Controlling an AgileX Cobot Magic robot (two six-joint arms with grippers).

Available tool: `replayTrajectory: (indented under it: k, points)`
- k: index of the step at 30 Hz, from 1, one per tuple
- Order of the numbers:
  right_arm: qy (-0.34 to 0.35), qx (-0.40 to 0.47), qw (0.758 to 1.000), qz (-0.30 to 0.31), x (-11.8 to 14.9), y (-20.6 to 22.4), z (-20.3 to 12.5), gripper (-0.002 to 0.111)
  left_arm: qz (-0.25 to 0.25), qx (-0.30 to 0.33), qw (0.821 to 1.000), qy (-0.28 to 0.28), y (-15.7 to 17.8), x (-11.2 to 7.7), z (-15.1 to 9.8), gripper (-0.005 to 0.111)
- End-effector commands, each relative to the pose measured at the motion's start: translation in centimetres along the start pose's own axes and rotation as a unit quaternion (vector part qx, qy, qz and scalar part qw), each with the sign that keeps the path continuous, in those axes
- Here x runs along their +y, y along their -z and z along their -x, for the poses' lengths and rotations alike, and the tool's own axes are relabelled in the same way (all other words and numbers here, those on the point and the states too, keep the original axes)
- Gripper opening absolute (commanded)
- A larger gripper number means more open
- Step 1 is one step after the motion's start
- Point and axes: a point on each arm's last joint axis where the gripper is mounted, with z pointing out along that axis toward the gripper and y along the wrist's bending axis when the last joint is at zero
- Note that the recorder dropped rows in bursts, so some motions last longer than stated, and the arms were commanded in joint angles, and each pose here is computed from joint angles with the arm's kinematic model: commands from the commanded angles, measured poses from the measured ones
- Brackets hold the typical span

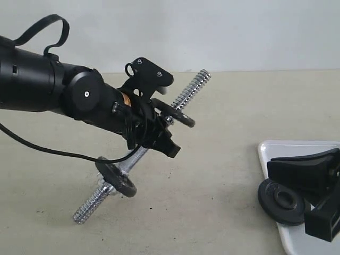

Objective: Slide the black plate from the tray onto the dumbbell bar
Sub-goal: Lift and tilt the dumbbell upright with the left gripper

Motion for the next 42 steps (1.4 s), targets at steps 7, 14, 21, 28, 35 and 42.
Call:
replayTrajectory:
  k: [7,14,21,28,35,42]
  points:
    - [0.002,-0.002,1.0,-0.001,0.0,0.0,0.2,0.0,0.03,-0.12,0.992,0.007,2.9,0.6,3.5,0.004]
    - [0.002,-0.002,1.0,-0.001,0.0,0.0,0.2,0.0,0.023,-0.096,0.995,-0.007,2.8,0.4,3.0,0.004]
    - [-0.025,-0.002,0.999,-0.042,-0.8,0.0,-0.1,0.0,0.01,-0.056,0.998,-0.026,2.7,0.2,2.3,0.004]
    - [-0.049,-0.007,0.996,-0.074,-1.4,0.0,-0.1,0.0,-0.003,-0.019,0.997,-0.071,2.7,0.0,1.6,0.004]
    - [-0.086,0.033,0.992,-0.083,-3.0,-1.8,0.4,0.0,-0.011,-0.001,0.995,-0.102,2.7,-0.2,1.3,0.004]
    - [-0.086,0.057,0.991,-0.082,-4.9,-4.1,2.1,0.0,-0.015,0.008,0.994,-0.108,2.7,-0.2,1.1,0.004]
